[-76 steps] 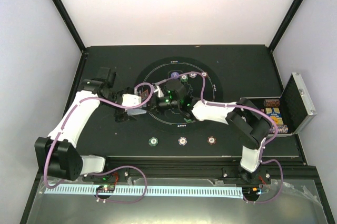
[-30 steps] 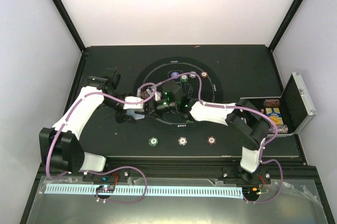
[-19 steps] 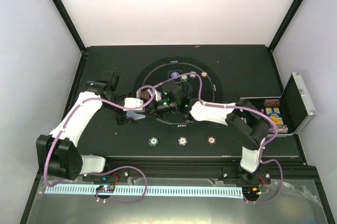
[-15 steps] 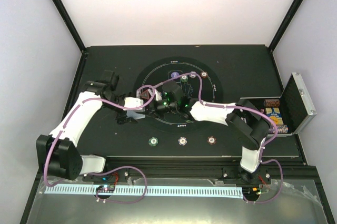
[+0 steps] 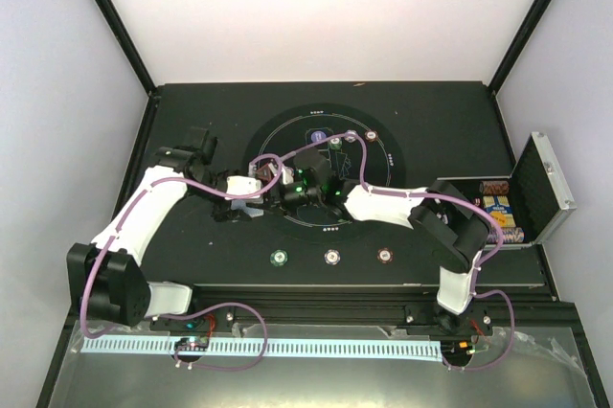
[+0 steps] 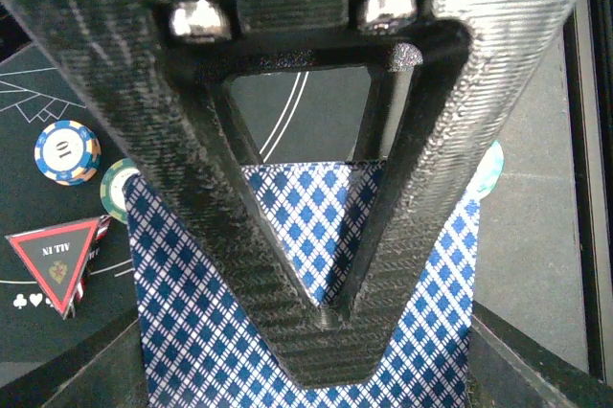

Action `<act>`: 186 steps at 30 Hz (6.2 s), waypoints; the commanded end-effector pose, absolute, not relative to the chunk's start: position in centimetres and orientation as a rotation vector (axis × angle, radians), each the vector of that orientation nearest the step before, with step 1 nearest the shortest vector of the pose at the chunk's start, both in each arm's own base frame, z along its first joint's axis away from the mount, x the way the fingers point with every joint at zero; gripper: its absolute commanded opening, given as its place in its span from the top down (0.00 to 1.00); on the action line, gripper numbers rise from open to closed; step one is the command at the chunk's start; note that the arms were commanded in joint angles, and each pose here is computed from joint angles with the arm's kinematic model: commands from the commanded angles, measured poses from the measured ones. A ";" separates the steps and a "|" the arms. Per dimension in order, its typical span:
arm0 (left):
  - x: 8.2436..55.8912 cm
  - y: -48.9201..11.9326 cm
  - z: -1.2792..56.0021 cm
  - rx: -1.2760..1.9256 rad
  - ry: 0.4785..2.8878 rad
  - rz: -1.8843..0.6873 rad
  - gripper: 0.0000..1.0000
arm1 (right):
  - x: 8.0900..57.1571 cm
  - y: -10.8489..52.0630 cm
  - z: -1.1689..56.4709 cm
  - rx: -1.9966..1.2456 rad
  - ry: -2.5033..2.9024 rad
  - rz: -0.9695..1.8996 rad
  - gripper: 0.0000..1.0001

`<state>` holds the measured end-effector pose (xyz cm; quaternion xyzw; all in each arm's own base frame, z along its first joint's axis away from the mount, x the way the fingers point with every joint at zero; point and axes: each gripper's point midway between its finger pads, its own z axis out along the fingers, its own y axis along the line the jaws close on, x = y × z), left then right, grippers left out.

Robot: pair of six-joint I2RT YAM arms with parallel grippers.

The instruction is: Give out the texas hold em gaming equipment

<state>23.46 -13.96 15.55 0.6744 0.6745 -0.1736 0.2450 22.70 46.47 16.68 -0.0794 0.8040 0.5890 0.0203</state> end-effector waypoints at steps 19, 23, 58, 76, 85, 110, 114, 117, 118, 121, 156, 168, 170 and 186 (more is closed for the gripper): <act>23.9 -13.6 14.3 1.846 1.918 -0.408 0.26 | 23.7 47.6 17.7 -0.231 2.437 1.836 0.99; 23.7 -13.8 15.0 1.848 1.891 -0.414 0.25 | 23.7 47.7 17.1 -0.223 2.453 1.826 0.99; 23.4 -14.0 16.2 1.849 1.879 -0.444 0.43 | 23.7 47.5 15.4 -0.211 2.514 1.742 0.99; 22.6 -14.8 20.1 1.747 1.855 -0.489 0.99 | 24.6 43.3 9.0 -0.103 2.669 1.436 0.99; 22.2 -15.1 20.9 1.711 1.835 -0.509 0.88 | 24.6 41.6 8.1 -0.133 2.727 1.257 0.99; 21.1 -14.6 19.0 1.772 1.914 -0.571 0.98 | 23.8 42.8 13.4 -0.251 2.634 1.482 0.49; 20.9 -14.2 18.4 1.785 1.937 -0.560 0.98 | 23.8 42.3 13.6 -0.248 2.628 1.483 0.50; 21.0 -14.1 18.0 1.790 1.945 -0.547 0.98 | 23.9 42.0 13.9 -0.249 2.623 1.479 0.50; 21.0 -14.0 17.9 1.789 1.947 -0.543 0.98 | 23.9 42.0 14.1 -0.253 2.618 1.482 0.51; 21.2 -13.9 17.7 1.785 1.959 -0.535 0.99 | 24.0 41.9 14.5 -0.256 2.614 1.477 0.53; 21.9 -13.7 15.7 1.813 2.026 -0.568 0.98 | 22.7 47.3 14.7 -0.327 2.543 1.805 0.37; 21.8 -12.8 15.5 1.840 2.061 -0.507 0.98 | 24.0 41.4 8.9 -0.251 2.708 1.491 0.48; 21.8 -12.8 15.4 1.840 2.066 -0.510 0.98 | 23.9 41.2 9.0 -0.255 2.706 1.493 0.48; 22.1 -12.6 14.7 1.830 2.089 -0.495 0.98 | 24.0 41.6 14.8 -0.269 2.571 1.600 0.67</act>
